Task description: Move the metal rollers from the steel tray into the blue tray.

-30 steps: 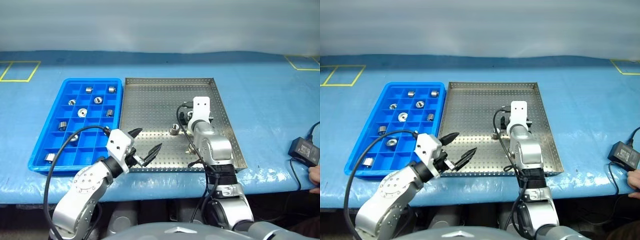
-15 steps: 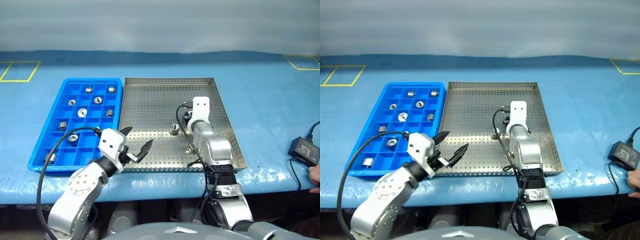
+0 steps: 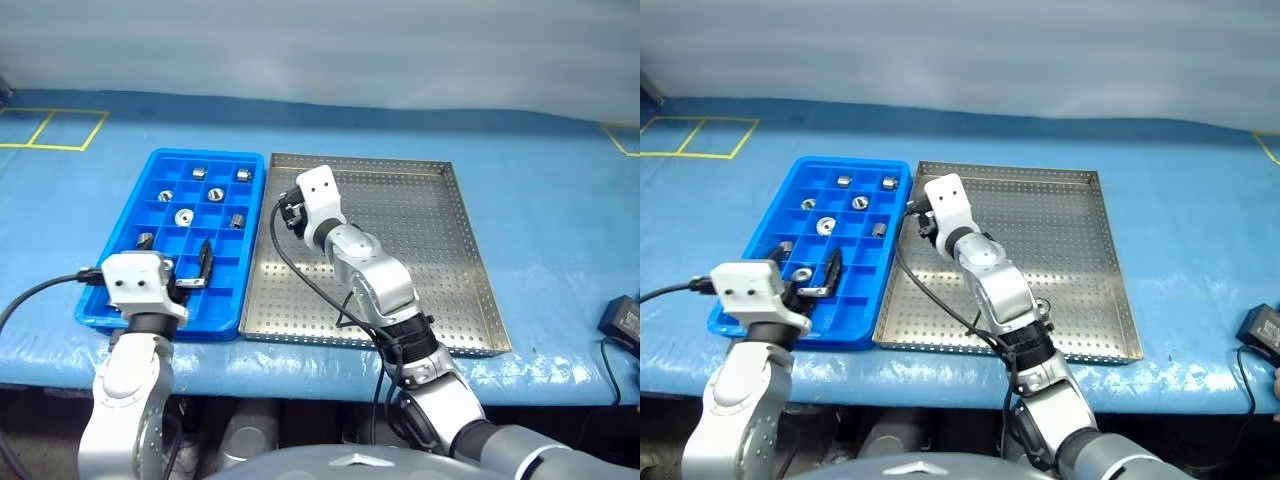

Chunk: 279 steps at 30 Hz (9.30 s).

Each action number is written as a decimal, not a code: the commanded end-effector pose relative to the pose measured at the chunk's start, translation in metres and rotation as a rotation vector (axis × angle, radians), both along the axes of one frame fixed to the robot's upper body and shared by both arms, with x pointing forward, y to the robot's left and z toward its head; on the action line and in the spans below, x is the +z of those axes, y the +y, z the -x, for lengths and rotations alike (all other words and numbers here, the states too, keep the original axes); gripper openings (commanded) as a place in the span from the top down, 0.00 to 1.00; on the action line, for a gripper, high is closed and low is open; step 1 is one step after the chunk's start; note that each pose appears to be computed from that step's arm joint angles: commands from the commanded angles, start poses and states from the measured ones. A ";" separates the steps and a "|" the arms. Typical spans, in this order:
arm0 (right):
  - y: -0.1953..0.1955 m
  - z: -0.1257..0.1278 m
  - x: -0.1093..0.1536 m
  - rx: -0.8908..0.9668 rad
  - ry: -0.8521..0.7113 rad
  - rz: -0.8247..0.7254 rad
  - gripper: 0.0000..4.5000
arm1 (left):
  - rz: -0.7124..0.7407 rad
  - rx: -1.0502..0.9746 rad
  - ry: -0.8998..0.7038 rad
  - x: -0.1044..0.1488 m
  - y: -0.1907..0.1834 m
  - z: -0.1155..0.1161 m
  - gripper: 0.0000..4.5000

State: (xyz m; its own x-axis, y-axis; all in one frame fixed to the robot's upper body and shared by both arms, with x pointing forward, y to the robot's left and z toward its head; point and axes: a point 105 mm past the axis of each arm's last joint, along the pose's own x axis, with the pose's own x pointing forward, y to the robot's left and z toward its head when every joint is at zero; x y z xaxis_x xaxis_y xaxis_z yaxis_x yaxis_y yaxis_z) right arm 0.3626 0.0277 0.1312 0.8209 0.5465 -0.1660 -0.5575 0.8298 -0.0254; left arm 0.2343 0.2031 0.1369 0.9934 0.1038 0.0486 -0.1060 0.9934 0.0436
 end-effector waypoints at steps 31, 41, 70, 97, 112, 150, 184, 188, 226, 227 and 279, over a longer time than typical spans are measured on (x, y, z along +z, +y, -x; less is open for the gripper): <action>0.043 -0.018 -0.006 0.133 -0.050 -0.010 0.45 | 0.028 0.120 -0.013 0.003 0.008 0.028 0.00; -0.016 -0.010 0.020 0.021 -0.081 -0.057 0.00 | 0.018 -0.096 0.007 -0.001 -0.019 0.001 0.00; -0.104 0.042 -0.034 -0.259 0.153 0.018 0.00 | -0.075 -0.811 0.175 -0.036 -0.126 -0.008 0.00; -0.072 0.019 -0.019 -0.142 0.053 0.038 0.00 | -0.018 -0.562 0.102 -0.024 -0.095 -0.020 0.00; -0.032 -0.011 -0.042 -0.044 0.064 0.030 0.00 | -0.017 -0.392 0.113 -0.027 -0.065 -0.003 0.00; 0.060 0.066 0.013 0.438 -0.036 -0.014 0.62 | -0.003 -0.005 0.064 -0.018 -0.012 0.025 0.00; -0.066 0.046 -0.003 -0.032 0.040 0.032 0.00 | -0.006 -0.454 0.148 -0.030 -0.071 0.004 0.00; -0.100 0.056 -0.014 -0.135 0.093 0.067 0.00 | -0.015 -0.560 0.171 -0.035 -0.085 0.001 0.00; -0.088 0.083 -0.022 -0.031 0.207 0.076 0.60 | -0.021 -0.483 0.135 -0.030 -0.081 0.000 0.00; -0.080 0.080 -0.017 -0.002 0.184 0.055 0.60 | -0.019 -0.419 0.114 -0.027 -0.073 -0.001 0.00; 0.024 0.079 -0.025 0.374 0.086 -0.032 0.00 | -0.017 -0.138 0.105 -0.028 -0.028 0.024 0.00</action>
